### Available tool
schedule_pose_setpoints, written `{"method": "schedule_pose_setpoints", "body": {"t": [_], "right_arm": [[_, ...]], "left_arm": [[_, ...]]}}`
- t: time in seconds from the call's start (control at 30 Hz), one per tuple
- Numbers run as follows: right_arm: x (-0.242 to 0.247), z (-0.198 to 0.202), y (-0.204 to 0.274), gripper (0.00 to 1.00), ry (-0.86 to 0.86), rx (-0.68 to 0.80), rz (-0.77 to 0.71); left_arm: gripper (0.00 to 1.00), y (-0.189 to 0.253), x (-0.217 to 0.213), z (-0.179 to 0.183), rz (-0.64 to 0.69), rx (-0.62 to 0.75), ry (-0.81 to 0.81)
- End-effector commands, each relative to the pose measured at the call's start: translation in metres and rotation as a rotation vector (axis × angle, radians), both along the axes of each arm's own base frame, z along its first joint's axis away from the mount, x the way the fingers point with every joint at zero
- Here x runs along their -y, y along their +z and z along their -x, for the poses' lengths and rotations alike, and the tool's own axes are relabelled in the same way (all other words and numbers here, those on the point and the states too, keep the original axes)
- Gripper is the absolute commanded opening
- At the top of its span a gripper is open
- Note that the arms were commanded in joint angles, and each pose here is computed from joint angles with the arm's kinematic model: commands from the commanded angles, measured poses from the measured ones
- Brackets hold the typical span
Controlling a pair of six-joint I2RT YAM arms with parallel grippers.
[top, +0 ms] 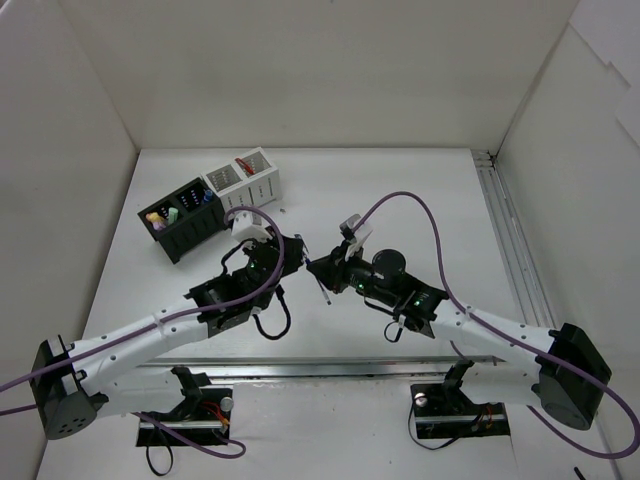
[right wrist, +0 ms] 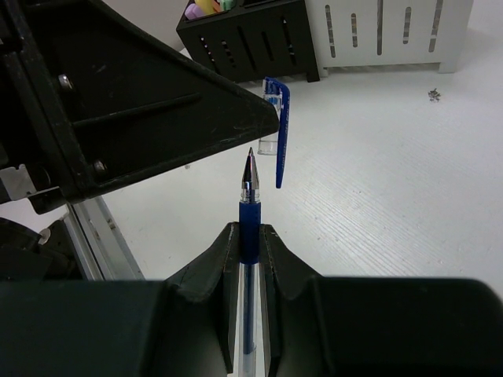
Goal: Sort the stationery into containers
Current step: Close the pen cap on the pen.
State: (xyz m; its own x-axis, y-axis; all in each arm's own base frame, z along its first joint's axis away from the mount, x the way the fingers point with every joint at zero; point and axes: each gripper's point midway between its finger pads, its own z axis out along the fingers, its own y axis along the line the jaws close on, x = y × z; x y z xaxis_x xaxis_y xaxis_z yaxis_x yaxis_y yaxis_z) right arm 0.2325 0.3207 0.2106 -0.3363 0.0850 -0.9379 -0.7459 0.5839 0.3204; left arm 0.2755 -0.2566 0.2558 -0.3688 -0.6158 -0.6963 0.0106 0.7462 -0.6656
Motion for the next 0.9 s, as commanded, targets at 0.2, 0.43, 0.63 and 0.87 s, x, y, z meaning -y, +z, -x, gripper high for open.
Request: {"method": "schedule_pose_setpoints", "body": {"t": [0.2,0.43,0.63,0.87], "right_arm": [[-0.0091,-0.0039,0.044,0.0,0.01,0.074,-0.102],[-0.0093,-0.0032,0.0473,0.0,0.01,0.078,-0.108],[-0.0096,-0.0043,0.0453,0.0,0.009,0.075,-0.103],[-0.0073,-0.0036,0.0484,0.0,0.001,0.08,-0.111]], "left_arm": [[0.0,0.0328,0.0008,-0.0003,0.11,0.077,0.006],[0.0,0.0341,0.0019,-0.0002,0.114,0.088,-0.003],[0.0,0.0353,-0.0002,0.0013,0.136,0.101,-0.002],[0.0,0.0396,0.0003,0.0009,0.148,0.137,-0.011]]}}
